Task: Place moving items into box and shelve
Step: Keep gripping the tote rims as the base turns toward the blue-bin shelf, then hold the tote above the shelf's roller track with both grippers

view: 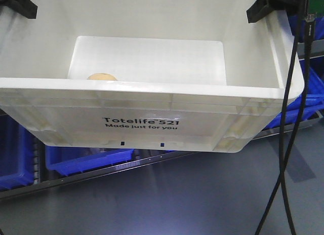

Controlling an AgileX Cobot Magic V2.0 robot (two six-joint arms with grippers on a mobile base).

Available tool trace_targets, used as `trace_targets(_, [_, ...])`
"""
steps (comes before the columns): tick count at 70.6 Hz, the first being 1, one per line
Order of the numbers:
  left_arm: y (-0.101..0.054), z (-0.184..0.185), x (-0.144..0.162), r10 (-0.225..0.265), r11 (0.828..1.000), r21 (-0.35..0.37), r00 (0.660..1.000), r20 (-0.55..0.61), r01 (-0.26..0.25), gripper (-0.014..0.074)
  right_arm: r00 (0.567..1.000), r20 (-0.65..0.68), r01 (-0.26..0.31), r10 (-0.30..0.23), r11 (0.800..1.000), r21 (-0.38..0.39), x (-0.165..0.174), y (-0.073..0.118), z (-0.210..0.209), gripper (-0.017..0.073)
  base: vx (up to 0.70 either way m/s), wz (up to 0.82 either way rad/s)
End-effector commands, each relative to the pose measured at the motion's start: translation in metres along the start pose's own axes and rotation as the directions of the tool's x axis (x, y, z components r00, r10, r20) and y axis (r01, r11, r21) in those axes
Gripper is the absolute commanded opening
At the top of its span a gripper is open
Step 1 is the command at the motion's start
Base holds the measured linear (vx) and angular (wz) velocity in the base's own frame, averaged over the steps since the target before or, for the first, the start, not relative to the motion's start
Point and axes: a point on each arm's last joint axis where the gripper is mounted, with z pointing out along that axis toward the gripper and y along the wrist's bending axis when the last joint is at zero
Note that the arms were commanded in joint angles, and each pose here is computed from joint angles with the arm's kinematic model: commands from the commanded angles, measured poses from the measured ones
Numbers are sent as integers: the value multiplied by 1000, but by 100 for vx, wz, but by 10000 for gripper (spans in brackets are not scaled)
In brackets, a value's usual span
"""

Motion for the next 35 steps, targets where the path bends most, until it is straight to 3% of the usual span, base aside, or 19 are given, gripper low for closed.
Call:
trace_targets(1, [-6, -33, -6, 8, 999, 35, 986, 167, -14, -17, 992, 121, 43, -39, 999, -32, -2, 8, -35, -12, -1, 54])
trace_targets(35, [-6, -33, -6, 8, 999, 35, 986, 167, -14, -17, 992, 121, 43, -39, 999, -33, -2, 8, -35, -12, 5, 43])
